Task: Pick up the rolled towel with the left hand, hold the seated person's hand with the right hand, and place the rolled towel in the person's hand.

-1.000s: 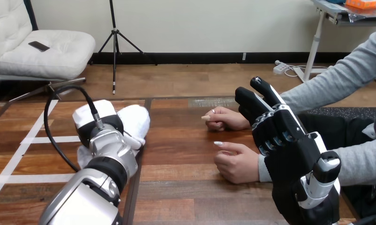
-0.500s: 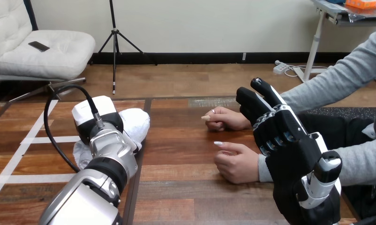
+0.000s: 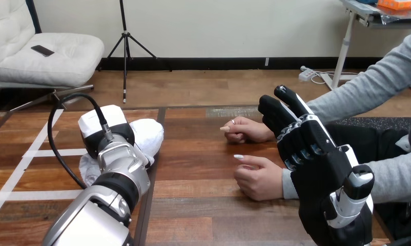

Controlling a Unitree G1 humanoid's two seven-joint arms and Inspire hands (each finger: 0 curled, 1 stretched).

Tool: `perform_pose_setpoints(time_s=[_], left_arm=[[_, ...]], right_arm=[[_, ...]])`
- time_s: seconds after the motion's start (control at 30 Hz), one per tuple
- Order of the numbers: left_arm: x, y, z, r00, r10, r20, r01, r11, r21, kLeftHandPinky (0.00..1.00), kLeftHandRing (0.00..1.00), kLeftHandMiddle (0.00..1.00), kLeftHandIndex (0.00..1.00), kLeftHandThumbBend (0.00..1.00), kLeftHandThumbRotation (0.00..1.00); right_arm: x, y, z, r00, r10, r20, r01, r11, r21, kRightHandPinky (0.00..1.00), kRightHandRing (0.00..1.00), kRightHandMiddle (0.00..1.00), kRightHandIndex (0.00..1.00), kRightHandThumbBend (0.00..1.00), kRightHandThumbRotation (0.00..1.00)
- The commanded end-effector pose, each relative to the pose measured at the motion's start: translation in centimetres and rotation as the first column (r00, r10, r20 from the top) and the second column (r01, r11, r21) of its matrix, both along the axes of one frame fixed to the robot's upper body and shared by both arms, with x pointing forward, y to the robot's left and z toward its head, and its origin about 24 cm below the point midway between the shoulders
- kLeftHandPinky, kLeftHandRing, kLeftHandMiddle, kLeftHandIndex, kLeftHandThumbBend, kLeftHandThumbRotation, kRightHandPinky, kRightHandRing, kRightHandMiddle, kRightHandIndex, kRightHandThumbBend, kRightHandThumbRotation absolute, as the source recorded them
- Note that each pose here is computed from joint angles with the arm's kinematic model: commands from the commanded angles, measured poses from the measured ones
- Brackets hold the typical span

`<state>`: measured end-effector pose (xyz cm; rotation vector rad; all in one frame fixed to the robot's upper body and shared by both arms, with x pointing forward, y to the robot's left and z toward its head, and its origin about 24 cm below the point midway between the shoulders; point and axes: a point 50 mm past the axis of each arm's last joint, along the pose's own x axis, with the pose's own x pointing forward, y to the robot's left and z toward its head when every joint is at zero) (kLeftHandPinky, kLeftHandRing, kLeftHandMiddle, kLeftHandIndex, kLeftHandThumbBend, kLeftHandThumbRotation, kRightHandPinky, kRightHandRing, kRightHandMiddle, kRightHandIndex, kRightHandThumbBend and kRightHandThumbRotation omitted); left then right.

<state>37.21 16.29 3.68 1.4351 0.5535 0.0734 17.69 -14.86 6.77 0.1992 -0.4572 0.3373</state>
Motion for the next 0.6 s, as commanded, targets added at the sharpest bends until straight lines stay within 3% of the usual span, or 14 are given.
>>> perform_pose_setpoints(time_s=[0.0,0.37,0.57], left_arm=[[0.85,0.47,1.55,0.998,-0.013,0.066,0.012,1.000,0.013,0.23,0.34,0.46,0.62,0.63,0.00],[0.91,0.50,1.50,0.996,-0.033,0.083,0.035,0.999,-0.020,0.25,0.36,0.46,0.62,0.65,0.00],[1.01,0.54,1.55,0.990,-0.039,0.134,0.051,0.994,-0.092,0.25,0.35,0.46,0.60,0.67,0.00]], right_arm=[[0.47,-0.08,1.44,0.996,-0.016,0.085,0.016,1.000,0.008,0.98,0.93,0.89,0.91,1.00,1.00],[0.49,-0.06,1.41,0.997,-0.014,0.080,0.014,1.000,0.004,0.98,0.93,0.89,0.91,1.00,1.00],[0.49,-0.04,1.35,0.997,-0.011,0.076,0.011,1.000,0.004,0.98,0.93,0.89,0.91,0.99,1.00]])
